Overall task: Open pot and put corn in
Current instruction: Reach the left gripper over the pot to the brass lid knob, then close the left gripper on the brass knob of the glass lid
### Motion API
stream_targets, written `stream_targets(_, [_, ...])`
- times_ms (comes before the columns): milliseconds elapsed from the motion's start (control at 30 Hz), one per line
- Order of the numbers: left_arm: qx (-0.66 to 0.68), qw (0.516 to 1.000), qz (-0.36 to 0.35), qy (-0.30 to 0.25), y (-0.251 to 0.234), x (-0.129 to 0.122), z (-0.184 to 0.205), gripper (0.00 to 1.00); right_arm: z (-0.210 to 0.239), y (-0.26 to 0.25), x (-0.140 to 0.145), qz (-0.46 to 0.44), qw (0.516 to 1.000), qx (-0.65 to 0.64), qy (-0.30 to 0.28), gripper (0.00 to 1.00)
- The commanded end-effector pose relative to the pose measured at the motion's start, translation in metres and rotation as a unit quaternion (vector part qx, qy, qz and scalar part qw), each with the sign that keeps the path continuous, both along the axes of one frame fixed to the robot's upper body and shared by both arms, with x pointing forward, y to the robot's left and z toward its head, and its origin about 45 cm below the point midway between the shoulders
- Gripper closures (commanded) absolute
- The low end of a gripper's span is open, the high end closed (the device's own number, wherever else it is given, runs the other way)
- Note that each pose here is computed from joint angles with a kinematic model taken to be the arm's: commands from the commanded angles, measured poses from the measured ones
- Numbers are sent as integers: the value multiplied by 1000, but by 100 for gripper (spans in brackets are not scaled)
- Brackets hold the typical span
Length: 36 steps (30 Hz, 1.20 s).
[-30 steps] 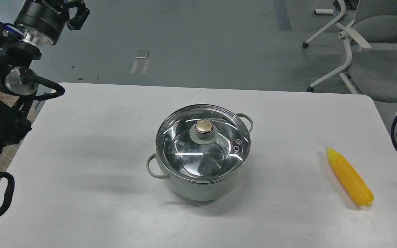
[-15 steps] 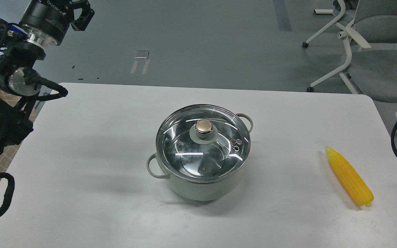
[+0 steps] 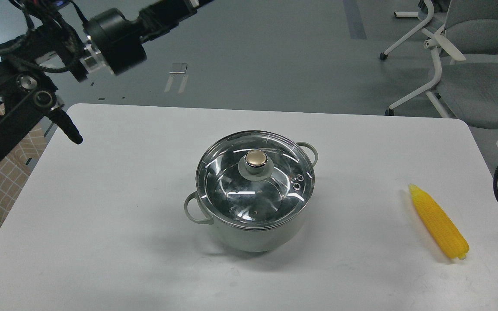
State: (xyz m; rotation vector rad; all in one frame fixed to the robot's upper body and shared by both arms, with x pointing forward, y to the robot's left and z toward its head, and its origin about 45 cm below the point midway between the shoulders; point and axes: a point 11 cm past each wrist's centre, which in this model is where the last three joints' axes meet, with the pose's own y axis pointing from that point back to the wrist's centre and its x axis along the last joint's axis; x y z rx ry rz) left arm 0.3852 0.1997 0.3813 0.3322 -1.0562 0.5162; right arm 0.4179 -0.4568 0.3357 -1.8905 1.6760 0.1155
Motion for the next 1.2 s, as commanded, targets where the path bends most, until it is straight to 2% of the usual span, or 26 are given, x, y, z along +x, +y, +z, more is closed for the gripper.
stream_targets(0, [129, 988, -63, -61, -34, -27, -33, 13, -1, -10, -5, -8, 1000, 9, -1, 0])
stream_targets(67, [168, 978, -80, -90, -44, -33, -44, 15, -1, -14, -8, -15, 1000, 11, -3, 0])
stream_targets(200, [215, 965, -105, -112, -61, -42, -67, 15, 0, -19, -10, -19, 1000, 22, -8, 0])
stream_targets(400, [249, 954, -126, -106, -65, -52, -98, 17, 1, -22, -12, -20, 999, 44, -15, 0])
stream_targets(500, [252, 955, -123, -96, -63, -54, -114, 23, 0, -22, -12, -20, 999, 44, -14, 0])
stream_targets(767, [257, 958, -108, -67, -50, -54, -134, 30, 0, -22, -12, -20, 999, 45, -15, 0])
stream_targets(933, [254, 959, -106, -61, -47, -57, -140, 47, 0, -22, -12, -20, 999, 45, -15, 0])
stream_targets(1167, [253, 961, -98, -49, -43, -57, -147, 47, 0, -22, -12, -20, 999, 45, -15, 0])
